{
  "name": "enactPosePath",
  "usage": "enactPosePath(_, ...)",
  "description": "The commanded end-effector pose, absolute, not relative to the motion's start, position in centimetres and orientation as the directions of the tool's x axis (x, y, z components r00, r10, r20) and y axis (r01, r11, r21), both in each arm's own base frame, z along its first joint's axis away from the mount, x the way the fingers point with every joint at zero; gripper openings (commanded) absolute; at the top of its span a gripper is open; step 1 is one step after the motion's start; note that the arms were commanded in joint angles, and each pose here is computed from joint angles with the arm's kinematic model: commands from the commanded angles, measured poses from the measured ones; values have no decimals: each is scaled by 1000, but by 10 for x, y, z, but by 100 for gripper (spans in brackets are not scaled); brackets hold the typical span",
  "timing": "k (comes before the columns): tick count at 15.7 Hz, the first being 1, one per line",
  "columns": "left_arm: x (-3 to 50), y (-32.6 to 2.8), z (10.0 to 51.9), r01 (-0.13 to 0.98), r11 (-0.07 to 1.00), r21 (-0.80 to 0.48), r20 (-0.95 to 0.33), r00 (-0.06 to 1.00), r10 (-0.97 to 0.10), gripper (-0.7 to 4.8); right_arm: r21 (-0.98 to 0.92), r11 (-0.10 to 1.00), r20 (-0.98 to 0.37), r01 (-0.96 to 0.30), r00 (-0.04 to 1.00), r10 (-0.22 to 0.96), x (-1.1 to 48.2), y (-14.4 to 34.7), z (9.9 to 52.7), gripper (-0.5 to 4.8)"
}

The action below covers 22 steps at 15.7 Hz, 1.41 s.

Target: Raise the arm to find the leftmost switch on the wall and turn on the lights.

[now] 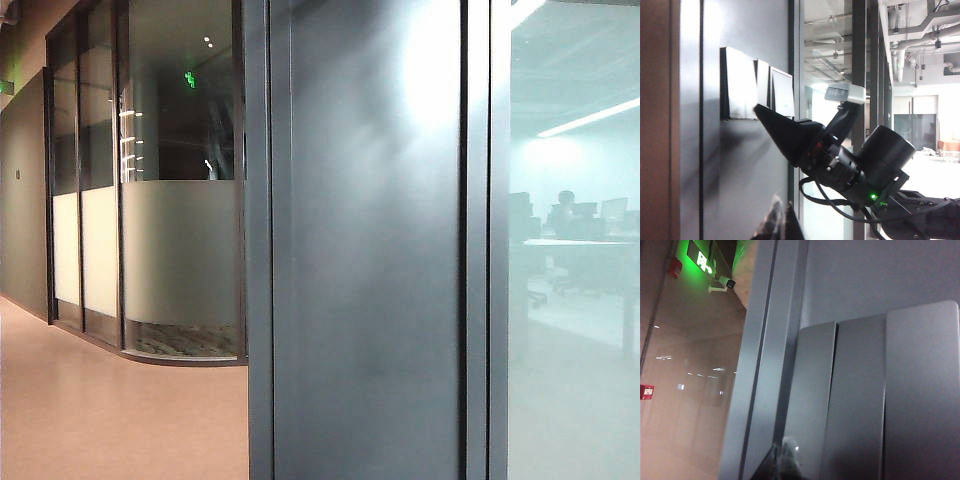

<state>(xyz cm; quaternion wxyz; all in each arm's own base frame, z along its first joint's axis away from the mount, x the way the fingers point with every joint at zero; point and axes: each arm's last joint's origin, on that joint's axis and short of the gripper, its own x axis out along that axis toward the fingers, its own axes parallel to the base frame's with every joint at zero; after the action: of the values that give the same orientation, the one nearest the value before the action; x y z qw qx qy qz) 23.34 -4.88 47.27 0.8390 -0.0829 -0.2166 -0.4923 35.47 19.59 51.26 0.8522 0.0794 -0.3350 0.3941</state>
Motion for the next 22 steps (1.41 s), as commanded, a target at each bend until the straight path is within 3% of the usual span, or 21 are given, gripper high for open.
enactPosePath(1, 231, -49, 475, 861, 501, 91, 455, 412, -790, -5, -129, 680, 647, -721, 458, 609, 358, 198, 512, -1)
enactPosePath(14, 231, -49, 475, 862, 499, 93, 454, 409, -792, -5, -90, 702, 627, -706, 508, 591, 377, 207, 505, -1)
enactPosePath(22, 230, -48, 476, 861, 499, 101, 458, 405, -791, -5, -304, 484, 650, -820, 193, 735, 319, 186, 555, -1)
